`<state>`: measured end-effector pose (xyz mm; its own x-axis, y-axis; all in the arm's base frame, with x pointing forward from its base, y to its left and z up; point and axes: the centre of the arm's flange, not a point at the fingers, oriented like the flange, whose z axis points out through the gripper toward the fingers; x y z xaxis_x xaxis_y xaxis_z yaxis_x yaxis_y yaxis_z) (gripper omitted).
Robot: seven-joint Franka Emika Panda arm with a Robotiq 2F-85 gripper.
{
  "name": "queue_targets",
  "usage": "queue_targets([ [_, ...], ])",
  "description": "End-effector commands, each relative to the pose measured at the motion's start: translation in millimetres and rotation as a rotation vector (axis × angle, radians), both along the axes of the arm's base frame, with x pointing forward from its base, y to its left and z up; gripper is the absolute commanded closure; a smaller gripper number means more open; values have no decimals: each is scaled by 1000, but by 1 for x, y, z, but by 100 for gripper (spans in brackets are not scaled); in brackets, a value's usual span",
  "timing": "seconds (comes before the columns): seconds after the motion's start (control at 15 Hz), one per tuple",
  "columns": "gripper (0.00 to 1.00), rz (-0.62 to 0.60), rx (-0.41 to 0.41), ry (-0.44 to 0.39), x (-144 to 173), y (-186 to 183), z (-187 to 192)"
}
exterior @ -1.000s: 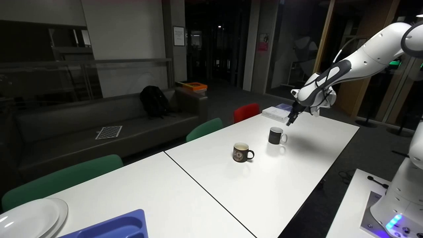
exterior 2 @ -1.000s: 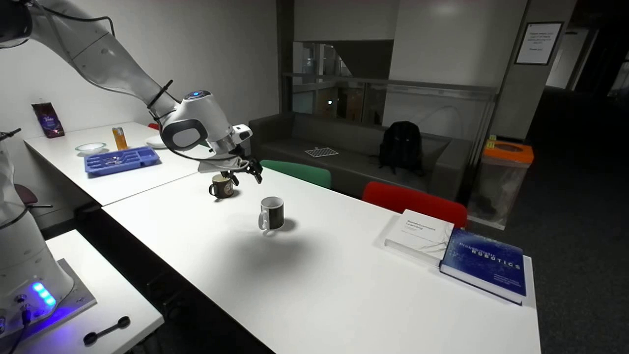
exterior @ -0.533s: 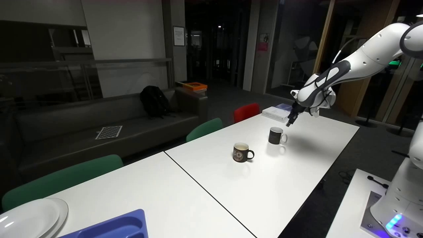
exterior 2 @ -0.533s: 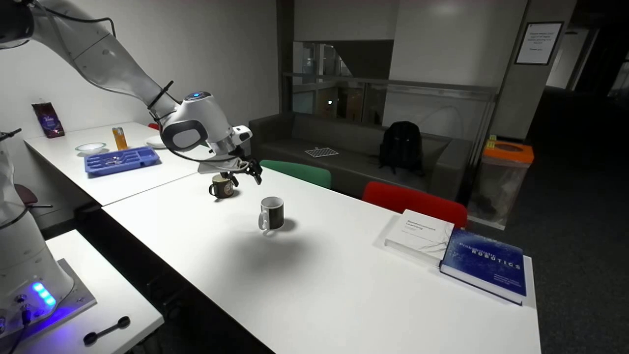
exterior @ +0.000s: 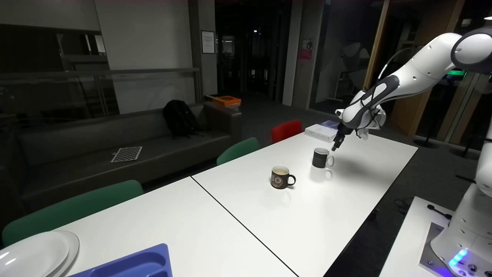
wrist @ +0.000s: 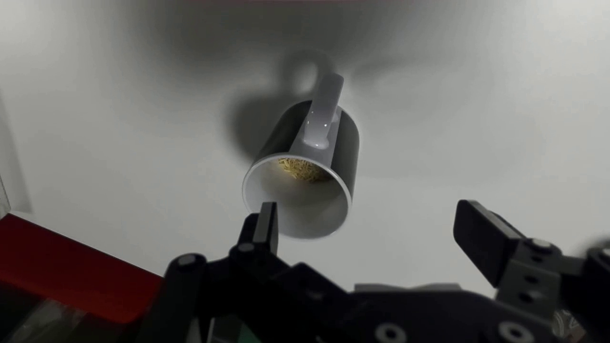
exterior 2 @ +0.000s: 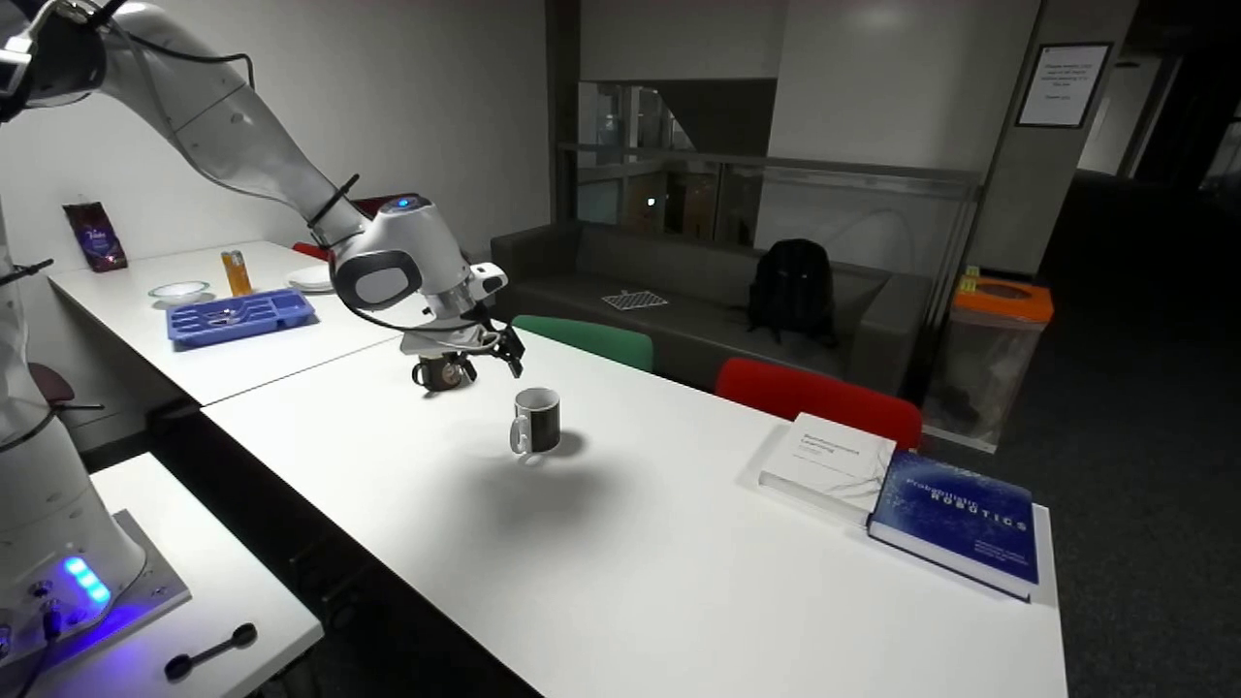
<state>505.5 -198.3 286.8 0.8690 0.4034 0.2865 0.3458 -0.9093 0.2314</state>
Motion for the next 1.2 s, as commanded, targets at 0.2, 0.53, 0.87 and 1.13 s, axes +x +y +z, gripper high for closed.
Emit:
queue_targets([
  [0.2, 0, -24, -6, 14, 13, -20, -12],
  [0.53, 0, -59, -2, 43, 10, -32, -26],
  [0.87, 0, -110, 34, 61, 13, -28, -36],
  [1.13, 0, -176, 62, 78, 20, -28, -42],
])
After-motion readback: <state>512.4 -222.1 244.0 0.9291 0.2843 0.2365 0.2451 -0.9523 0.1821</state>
